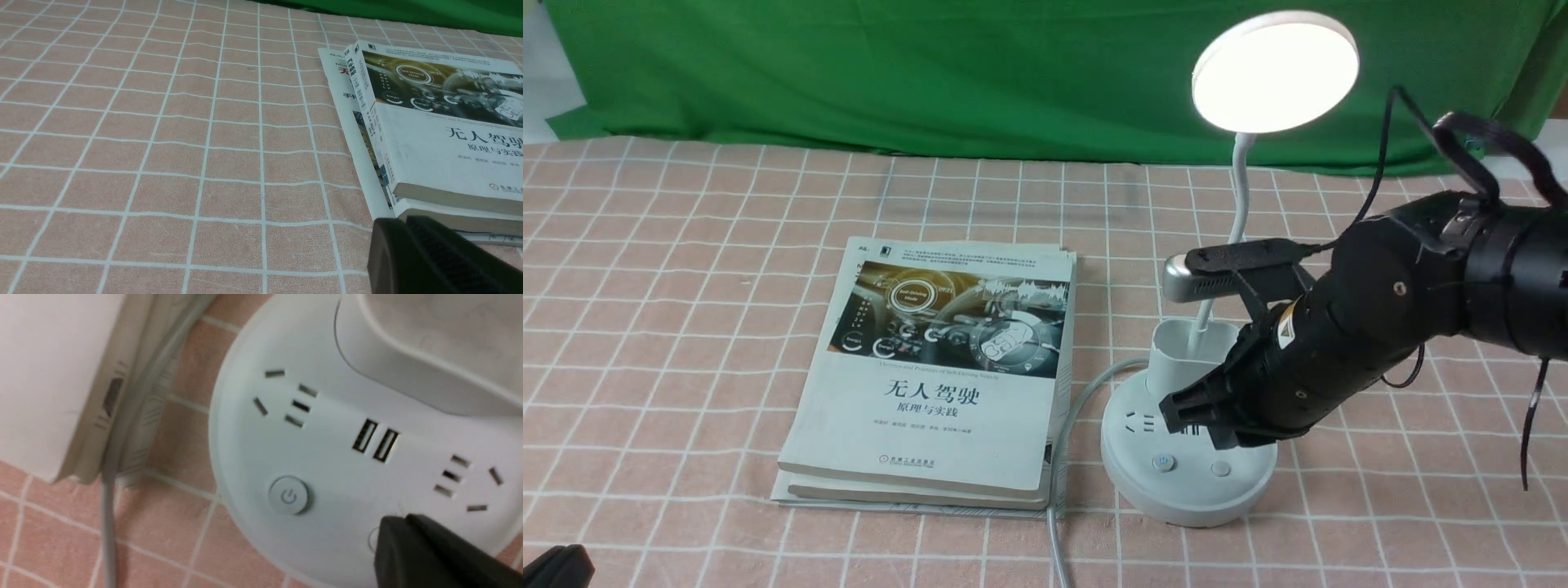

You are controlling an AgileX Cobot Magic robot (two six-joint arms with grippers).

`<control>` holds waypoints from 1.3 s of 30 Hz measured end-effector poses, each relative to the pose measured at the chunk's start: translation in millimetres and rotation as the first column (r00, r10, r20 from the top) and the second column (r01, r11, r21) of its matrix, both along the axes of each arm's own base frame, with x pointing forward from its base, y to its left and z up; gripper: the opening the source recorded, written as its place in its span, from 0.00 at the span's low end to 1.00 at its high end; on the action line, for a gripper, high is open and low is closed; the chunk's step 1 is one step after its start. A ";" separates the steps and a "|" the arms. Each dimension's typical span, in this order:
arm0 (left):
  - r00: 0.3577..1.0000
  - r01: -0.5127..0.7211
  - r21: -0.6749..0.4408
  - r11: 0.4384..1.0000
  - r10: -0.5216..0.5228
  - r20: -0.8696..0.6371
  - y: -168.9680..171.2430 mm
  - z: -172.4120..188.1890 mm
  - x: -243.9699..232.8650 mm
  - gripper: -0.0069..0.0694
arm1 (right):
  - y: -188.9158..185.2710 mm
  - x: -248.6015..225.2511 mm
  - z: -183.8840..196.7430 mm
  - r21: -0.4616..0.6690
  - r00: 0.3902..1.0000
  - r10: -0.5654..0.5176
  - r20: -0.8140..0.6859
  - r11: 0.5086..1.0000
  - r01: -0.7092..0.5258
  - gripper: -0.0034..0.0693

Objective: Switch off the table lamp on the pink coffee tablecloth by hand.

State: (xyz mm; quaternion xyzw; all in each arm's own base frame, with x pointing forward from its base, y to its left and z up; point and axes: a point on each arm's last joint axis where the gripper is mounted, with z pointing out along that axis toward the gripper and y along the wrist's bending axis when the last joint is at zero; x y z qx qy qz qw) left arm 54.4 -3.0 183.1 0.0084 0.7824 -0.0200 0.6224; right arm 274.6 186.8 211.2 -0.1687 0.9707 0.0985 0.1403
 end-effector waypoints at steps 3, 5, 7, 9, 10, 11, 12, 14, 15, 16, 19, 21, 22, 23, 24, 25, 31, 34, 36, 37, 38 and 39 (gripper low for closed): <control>1.000 0.000 0.000 1.000 0.000 0.000 0.0 0.0 0.0 0.10 | -1.0 -1.4 7.5 0.014 1.000 -0.001 0.022 1.000 0.000 0.11; 1.000 0.000 0.000 1.000 0.000 0.000 0.0 0.0 0.0 0.10 | -0.7 -0.9 5.8 0.012 1.000 -0.001 0.019 1.000 0.000 0.11; 1.000 0.000 0.000 1.000 0.000 0.000 0.0 0.0 0.0 0.10 | 0.3 0.5 0.3 0.004 1.000 -0.001 0.007 1.000 0.001 0.11; 1.000 0.000 0.000 1.000 0.000 0.000 0.0 0.0 0.0 0.10 | 1.0 1.7 -4.8 -0.004 1.000 -0.001 -0.005 1.000 0.001 0.11; 1.000 0.000 0.000 1.000 0.000 0.000 0.0 0.0 0.0 0.10 | 2.3 3.6 -14.2 -0.019 1.000 -0.001 -0.029 1.000 0.001 0.11; 1.000 0.000 0.000 1.000 0.000 0.000 0.0 0.0 0.0 0.10 | 2.8 4.4 -18.8 -0.027 0.999 -0.001 -0.040 1.000 0.000 0.11; 1.000 0.000 0.000 1.000 0.000 0.000 0.0 0.0 0.0 0.10 | 3.4 5.4 -24.6 -0.036 0.999 -0.002 -0.054 0.999 0.000 0.11; 1.000 0.000 0.000 1.000 0.000 0.000 0.0 0.0 0.0 0.10 | 4.6 7.2 -30.0 -0.044 0.998 -0.002 -0.066 0.999 -0.001 0.11; 1.000 0.000 0.000 1.000 0.000 0.000 0.0 0.0 0.0 0.10 | 4.9 7.7 -31.7 -0.046 0.998 -0.002 -0.070 0.999 -0.001 0.11; 1.000 0.000 0.000 1.000 0.000 0.000 0.0 0.0 0.0 0.10 | 5.1 7.9 -31.7 -0.046 0.998 -0.002 -0.069 0.999 -0.001 0.11; 1.000 0.000 0.000 1.000 0.000 0.000 0.0 0.0 0.0 0.10 | 5.7 8.8 -31.8 -0.047 0.997 0.000 -0.071 0.999 -0.004 0.11; 1.000 0.000 0.000 1.000 0.000 0.000 0.0 0.0 0.0 0.10 | 5.5 8.5 -29.8 -0.046 0.998 0.003 -0.067 0.999 -0.006 0.11; 1.000 0.000 0.000 1.000 0.000 0.000 0.0 0.0 0.0 0.10 | 5.4 8.5 -29.5 -0.046 0.998 0.003 -0.066 0.999 -0.006 0.11; 1.000 0.000 0.000 1.000 0.000 0.000 0.0 0.0 0.0 0.10 | 4.7 7.3 -26.7 -0.042 0.998 0.005 -0.060 0.999 -0.008 0.11; 1.000 0.000 0.000 1.000 0.000 0.000 0.0 0.0 0.0 0.10 | 3.7 5.8 -24.1 -0.040 0.998 0.006 -0.056 0.999 -0.008 0.11; 1.000 0.000 0.000 1.000 0.000 0.000 0.0 0.0 0.0 0.10 | 2.3 3.6 -20.0 -0.037 0.999 0.006 -0.052 0.999 -0.008 0.11; 1.000 0.000 0.000 1.000 0.000 0.000 0.0 0.0 0.0 0.10 | -14.4 -22.2 21.0 0.003 0.999 0.034 0.027 0.999 -0.034 0.11; 1.000 0.000 0.000 1.000 0.000 0.000 0.0 0.0 0.0 0.10 | -30.3 -46.7 36.1 0.011 0.997 0.058 0.057 0.998 -0.059 0.11; 1.000 0.000 0.000 1.000 0.000 0.000 0.0 0.0 0.0 0.10 | -43.0 -66.5 41.7 0.004 0.996 0.071 0.051 0.997 -0.071 0.11; 1.000 0.000 0.000 1.000 0.000 0.000 0.0 0.0 0.0 0.10 | -49.3 -76.5 46.1 0.005 0.996 0.074 0.051 0.997 -0.074 0.12; 1.000 0.000 0.000 1.000 0.000 0.000 0.0 0.0 0.0 0.10 | -53.5 -83.0 48.8 0.004 0.996 0.078 0.049 0.997 -0.078 0.12; 1.000 0.000 0.000 1.000 0.000 0.000 0.0 0.0 0.0 0.10 | -54.9 -85.3 51.1 0.007 0.995 0.078 0.055 0.997 -0.078 0.12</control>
